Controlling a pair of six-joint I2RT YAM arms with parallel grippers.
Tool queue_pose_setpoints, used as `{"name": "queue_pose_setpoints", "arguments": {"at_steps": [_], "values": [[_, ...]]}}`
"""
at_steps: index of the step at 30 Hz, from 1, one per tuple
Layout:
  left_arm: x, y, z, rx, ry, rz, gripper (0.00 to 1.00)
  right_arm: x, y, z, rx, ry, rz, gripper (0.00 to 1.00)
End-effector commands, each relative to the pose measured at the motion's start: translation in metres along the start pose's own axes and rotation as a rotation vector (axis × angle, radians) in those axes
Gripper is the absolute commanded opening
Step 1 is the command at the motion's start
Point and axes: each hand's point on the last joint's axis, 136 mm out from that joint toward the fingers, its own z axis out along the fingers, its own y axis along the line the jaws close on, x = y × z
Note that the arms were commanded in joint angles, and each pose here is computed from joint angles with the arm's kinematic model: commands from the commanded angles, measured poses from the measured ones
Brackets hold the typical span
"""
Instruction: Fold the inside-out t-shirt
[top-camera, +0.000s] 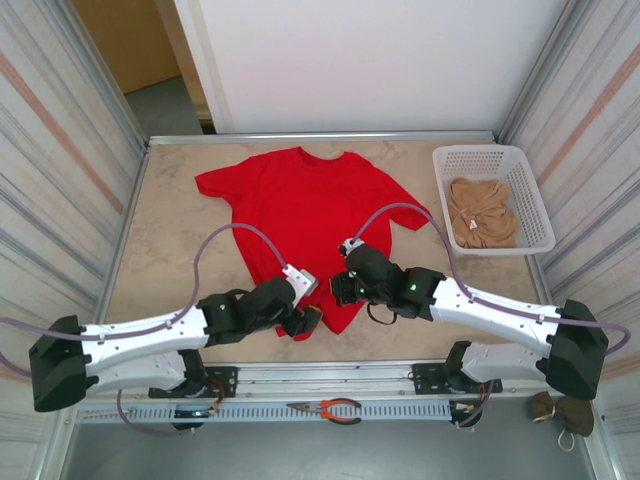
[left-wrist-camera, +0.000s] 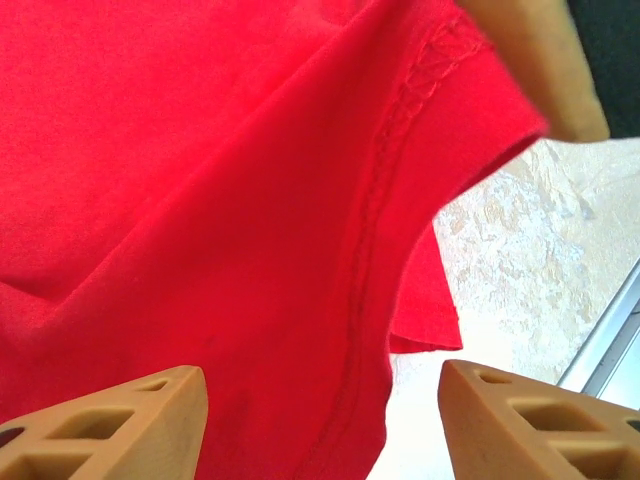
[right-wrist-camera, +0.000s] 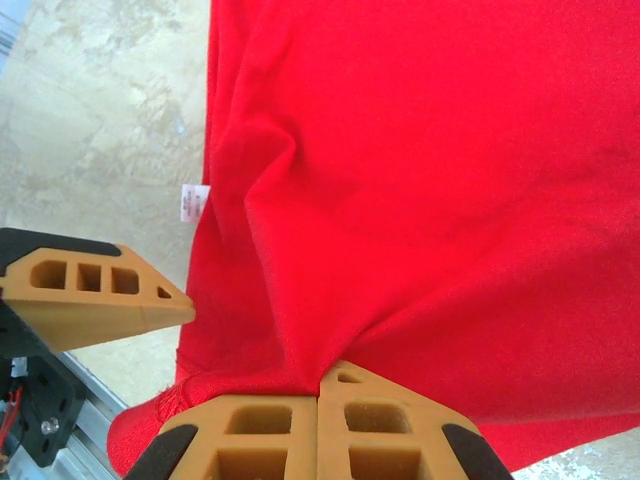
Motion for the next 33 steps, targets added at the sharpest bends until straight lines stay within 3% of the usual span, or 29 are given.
{"name": "queue_pose_setpoints", "arguments": {"at_steps": [1,5,7,12,14,17,22,23,25,27,30,33], "values": [[0.001,0.001,0.008,-0.012,-0.015,-0.009,0.66,-0.002,-0.005,-0.005,0.006,-0.013,0.004,0.00],[0.007,0.008,0.017,-0.052,0.006,0.001,0.67,-0.001,-0.005,-0.006,0.006,-0.012,0.004,0.00],[0.010,0.012,0.020,-0.074,0.013,0.007,0.63,-0.001,-0.005,-0.006,0.006,-0.013,0.004,0.00],[0.014,0.025,0.022,-0.099,0.010,-0.007,0.27,0.000,-0.007,-0.007,0.010,-0.014,0.007,0.00],[0.010,0.028,0.022,-0.097,-0.001,-0.016,0.23,0.001,-0.008,-0.008,0.009,-0.015,0.012,0.00],[0.000,0.029,0.022,-0.072,-0.020,-0.031,0.00,0.002,-0.008,-0.007,0.003,-0.016,0.020,0.00],[-0.025,0.020,0.013,-0.017,-0.068,-0.028,0.00,0.004,-0.012,-0.007,0.013,-0.012,0.028,0.00],[-0.032,0.017,0.008,-0.006,-0.080,-0.029,0.00,0.005,-0.012,-0.008,0.011,-0.010,0.032,0.09],[-0.046,0.013,-0.002,0.010,-0.104,-0.032,0.00,0.006,-0.017,-0.010,0.022,-0.017,0.047,0.44],[-0.062,0.007,-0.014,0.032,-0.128,-0.028,0.00,0.008,-0.019,-0.014,0.016,-0.028,0.062,0.52],[-0.079,-0.001,-0.028,0.061,-0.144,-0.026,0.00,0.011,-0.013,-0.023,-0.034,-0.039,0.078,0.45],[-0.094,-0.008,-0.038,0.082,-0.149,-0.014,0.00,0.016,0.008,-0.033,-0.109,-0.060,0.036,0.17]]}}
